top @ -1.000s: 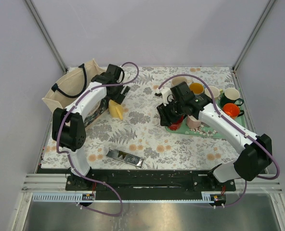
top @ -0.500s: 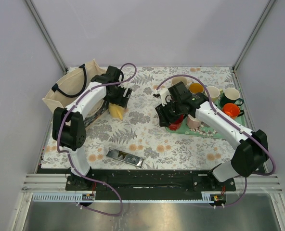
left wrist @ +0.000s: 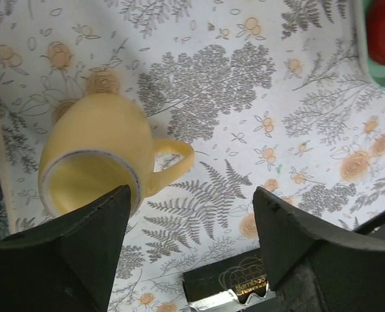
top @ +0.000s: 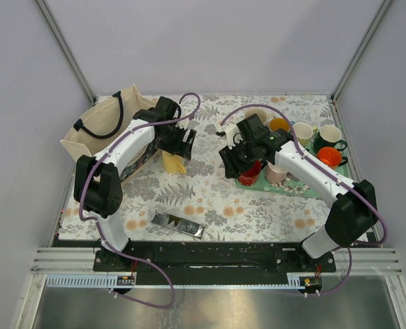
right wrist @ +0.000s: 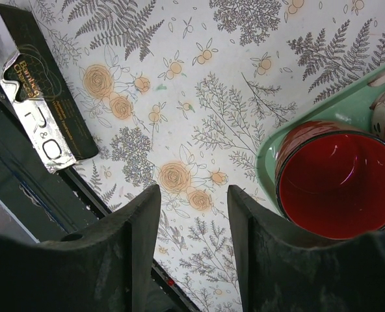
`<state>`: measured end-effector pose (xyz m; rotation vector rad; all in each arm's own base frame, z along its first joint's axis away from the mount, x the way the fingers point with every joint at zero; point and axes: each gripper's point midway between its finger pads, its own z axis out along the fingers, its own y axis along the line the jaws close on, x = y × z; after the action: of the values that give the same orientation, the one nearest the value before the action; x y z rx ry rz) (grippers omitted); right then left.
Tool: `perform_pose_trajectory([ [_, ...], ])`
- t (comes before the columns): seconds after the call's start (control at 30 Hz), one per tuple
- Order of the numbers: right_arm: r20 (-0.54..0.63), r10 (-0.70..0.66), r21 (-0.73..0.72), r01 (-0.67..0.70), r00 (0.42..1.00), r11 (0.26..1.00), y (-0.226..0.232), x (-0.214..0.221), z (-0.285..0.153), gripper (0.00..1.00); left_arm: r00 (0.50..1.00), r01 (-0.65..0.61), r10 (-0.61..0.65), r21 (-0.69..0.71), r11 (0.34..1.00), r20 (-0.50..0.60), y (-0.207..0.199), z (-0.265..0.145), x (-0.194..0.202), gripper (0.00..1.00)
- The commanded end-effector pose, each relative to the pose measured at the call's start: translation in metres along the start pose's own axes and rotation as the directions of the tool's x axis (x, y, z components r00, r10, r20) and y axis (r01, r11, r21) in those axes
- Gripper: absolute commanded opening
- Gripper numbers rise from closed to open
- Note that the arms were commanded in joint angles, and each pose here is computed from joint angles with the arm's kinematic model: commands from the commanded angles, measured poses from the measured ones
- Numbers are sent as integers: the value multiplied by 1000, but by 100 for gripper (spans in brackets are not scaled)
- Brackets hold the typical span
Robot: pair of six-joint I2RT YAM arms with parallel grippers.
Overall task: Turn the mug right side up
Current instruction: Move the cup to the center of the board.
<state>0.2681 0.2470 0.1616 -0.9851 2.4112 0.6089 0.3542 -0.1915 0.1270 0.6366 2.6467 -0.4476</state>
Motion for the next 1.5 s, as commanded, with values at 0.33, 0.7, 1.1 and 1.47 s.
perform_pose_trajectory([
  [0.33, 29, -116, -63, 118, 993, 991, 8, -9, -7, 71, 988, -152, 149, 144, 978, 33, -79, -8, -13, 78],
  [0.7, 65, -248, -159, 256, 967, 954, 12, -13, 13, 78, 936, -130, 98, 74, 989, 337, -29, -97, -51, 78],
  [1.1, 9, -152, -264, 149, 988, 953, 30, -38, 88, 99, 715, -276, 352, -219, 936, 603, -23, -188, -78, 79],
  [1.47, -69, -130, -149, 119, 989, 982, 23, -37, 158, 76, 741, -268, 349, -223, 937, 574, -21, -188, -45, 79],
])
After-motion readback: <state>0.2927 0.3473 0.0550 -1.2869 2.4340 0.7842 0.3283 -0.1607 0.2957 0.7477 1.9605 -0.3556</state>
